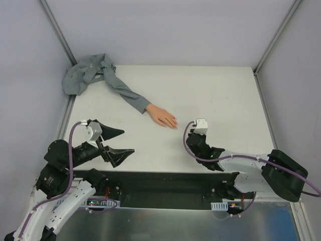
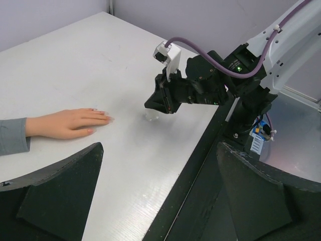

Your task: Paint the nails

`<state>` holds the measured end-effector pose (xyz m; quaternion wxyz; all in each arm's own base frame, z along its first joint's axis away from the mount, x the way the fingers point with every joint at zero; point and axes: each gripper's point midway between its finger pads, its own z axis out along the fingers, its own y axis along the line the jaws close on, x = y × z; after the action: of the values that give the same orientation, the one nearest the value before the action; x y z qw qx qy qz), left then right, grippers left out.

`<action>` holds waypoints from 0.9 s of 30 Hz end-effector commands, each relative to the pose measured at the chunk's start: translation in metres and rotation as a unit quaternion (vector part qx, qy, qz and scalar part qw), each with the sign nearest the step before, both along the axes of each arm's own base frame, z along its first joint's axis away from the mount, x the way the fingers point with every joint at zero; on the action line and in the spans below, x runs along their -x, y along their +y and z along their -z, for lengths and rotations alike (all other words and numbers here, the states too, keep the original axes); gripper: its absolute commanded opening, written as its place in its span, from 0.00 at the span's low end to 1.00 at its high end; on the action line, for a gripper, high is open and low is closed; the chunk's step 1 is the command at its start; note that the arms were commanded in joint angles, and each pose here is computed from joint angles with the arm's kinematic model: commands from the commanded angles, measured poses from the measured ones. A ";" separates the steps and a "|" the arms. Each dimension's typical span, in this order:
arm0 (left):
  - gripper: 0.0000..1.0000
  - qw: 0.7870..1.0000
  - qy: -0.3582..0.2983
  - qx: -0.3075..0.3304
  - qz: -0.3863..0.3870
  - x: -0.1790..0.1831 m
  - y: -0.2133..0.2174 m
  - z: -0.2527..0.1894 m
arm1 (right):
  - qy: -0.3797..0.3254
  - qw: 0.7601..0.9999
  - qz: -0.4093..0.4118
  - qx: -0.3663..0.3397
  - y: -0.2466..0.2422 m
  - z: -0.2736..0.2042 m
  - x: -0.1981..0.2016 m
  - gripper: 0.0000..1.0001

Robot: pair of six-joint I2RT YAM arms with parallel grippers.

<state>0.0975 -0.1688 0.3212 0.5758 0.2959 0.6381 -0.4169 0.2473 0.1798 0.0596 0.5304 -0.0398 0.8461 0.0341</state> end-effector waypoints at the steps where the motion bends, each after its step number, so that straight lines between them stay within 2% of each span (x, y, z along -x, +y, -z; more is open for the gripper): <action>1: 0.94 1.000 0.001 0.005 -0.001 0.001 0.001 -0.003 | -0.010 1.000 0.014 -0.026 0.006 -0.005 -0.006 0.14; 4: 0.94 1.000 0.001 0.006 0.000 0.002 0.001 -0.003 | -0.009 1.000 0.010 -0.020 0.006 -0.007 -0.004 0.18; 11: 0.95 1.000 0.000 0.007 0.000 0.003 0.001 -0.003 | -0.015 1.000 0.002 -0.017 0.010 -0.024 -0.001 0.36; 16: 0.95 1.000 0.003 0.006 0.006 0.004 0.000 -0.003 | -0.015 1.000 -0.001 -0.015 0.010 -0.035 0.002 0.45; 22: 0.95 1.000 0.004 0.007 0.009 0.005 0.000 -0.004 | -0.012 1.000 -0.011 -0.020 0.013 -0.055 0.003 0.61; 27: 0.95 1.000 0.006 0.009 0.007 0.006 0.000 -0.005 | -0.005 1.000 -0.011 -0.016 0.009 -0.078 0.007 0.78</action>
<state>0.0964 -0.1686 0.3173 0.5688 0.2954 0.6443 -0.4173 0.2417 0.1888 0.1050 0.5311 -0.0464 0.8447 0.0481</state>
